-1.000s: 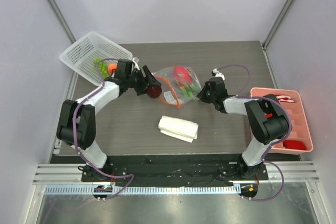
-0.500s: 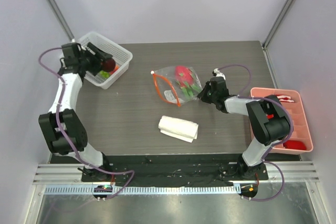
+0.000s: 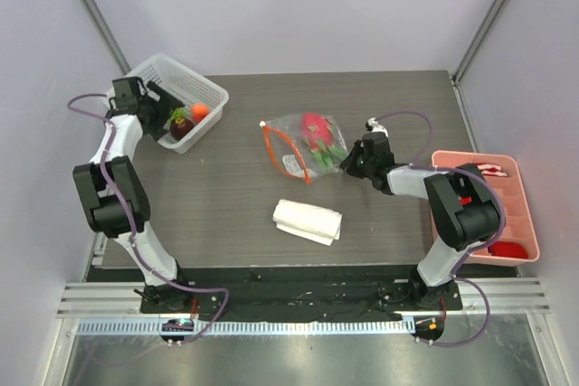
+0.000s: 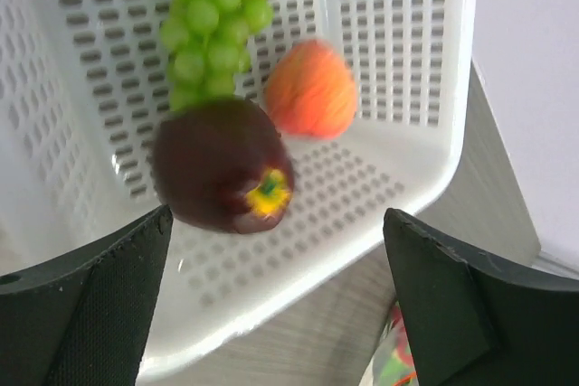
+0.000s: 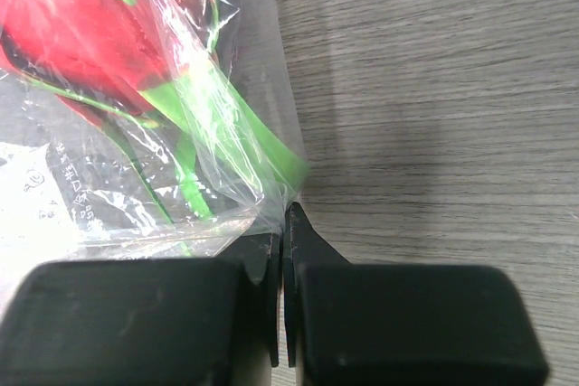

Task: Open the zip-top bag and remove the fake food

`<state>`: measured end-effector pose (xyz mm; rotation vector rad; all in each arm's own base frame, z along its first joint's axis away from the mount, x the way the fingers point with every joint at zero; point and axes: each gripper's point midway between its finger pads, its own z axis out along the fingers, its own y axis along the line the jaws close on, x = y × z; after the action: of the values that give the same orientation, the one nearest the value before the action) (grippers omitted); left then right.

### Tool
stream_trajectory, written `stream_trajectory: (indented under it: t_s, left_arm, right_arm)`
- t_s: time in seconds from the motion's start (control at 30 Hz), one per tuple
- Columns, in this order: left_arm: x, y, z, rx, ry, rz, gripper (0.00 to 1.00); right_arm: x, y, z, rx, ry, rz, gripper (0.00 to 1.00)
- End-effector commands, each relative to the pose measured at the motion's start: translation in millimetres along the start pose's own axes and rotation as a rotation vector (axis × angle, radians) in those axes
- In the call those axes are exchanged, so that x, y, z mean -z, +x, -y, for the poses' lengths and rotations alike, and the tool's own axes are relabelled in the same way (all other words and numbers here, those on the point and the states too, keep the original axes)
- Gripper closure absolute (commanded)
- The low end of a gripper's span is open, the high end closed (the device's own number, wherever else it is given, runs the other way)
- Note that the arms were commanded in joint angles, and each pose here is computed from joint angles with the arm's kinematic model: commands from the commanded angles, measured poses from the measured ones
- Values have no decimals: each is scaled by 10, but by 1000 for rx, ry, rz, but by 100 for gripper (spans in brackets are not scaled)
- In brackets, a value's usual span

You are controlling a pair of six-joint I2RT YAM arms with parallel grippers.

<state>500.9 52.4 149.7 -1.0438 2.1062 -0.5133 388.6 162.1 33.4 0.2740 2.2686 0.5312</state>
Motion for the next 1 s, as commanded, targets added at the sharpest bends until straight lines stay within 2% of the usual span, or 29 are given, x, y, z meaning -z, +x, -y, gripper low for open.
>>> stream_trajectory:
  t_s: [0.0, 0.03, 0.07, 0.13, 0.17, 0.2, 0.23, 0.27, 0.33, 0.37, 0.43, 0.47, 0.53, 0.57, 0.6, 0.67, 0.73, 0.83, 0.97]
  left_arm:
    - [473, 77, 192, -81, 65, 85, 0]
    - [529, 152, 193, -90, 65, 88, 0]
    - [663, 137, 230, -92, 76, 115, 0]
    - [720, 304, 145, -58, 80, 89, 0]
    - [863, 402, 320, -71, 159, 85, 0]
    - [846, 579, 287, -71, 169, 57, 0]
    - [875, 648, 416, -88, 216, 59, 2]
    - [901, 959, 612, -135, 280, -9, 10]
    - [874, 1331, 803, -178, 341, -91, 21]
    - [841, 1638, 914, -211, 374, -158, 34]
    - [826, 1968, 1062, -244, 438, -220, 43]
    - [791, 2210, 1108, -268, 449, -266, 50]
    - [740, 2359, 1118, -277, 448, -289, 58]
    - [728, 2402, 1158, -273, 467, -290, 67]
    - [719, 2474, 1161, -276, 475, -303, 70]
    - [702, 2525, 1085, -272, 465, -302, 73]
    - [730, 2521, 1025, -265, 458, -285, 76]
    - [729, 2595, 959, -239, 469, -308, 74]
    - [719, 2788, 955, -177, 518, -401, 71]
  right_arm:
    - [69, -221, -144, 6, -44, 54, 99]
    - [53, -210, -133, 4, -40, 50, 99]
    - [51, -193, -126, 6, -34, 43, 95]
    - [58, -221, -125, 9, -24, 44, 86]
    - [69, -227, -124, 9, -16, 40, 74]
    - [82, -251, -120, 12, -8, 45, 66]
    - [99, -237, -72, 14, 22, 33, 51]
    - [116, -295, -127, 16, 17, 37, 47]
    - [160, -287, -33, 21, 88, 18, 34]
    - [204, -375, -134, 33, 79, 32, 32]
    - [306, -370, -105, 66, 133, 10, 24]
    - [387, -472, -246, 89, 120, 31, 21]
    - [517, -458, -232, 137, 176, 6, 18]
    - [628, -637, -290, 168, 196, 54, 17]
    - [696, -626, -376, 205, 199, 58, 15]
    - [869, -747, -493, 288, 230, 97, 11]
    - [984, -705, -846, 371, 143, 101, 9]
    - [1013, -647, -1419, 474, -38, 94, 7]
    - [892, -617, -1905, 607, -99, 101, 6]
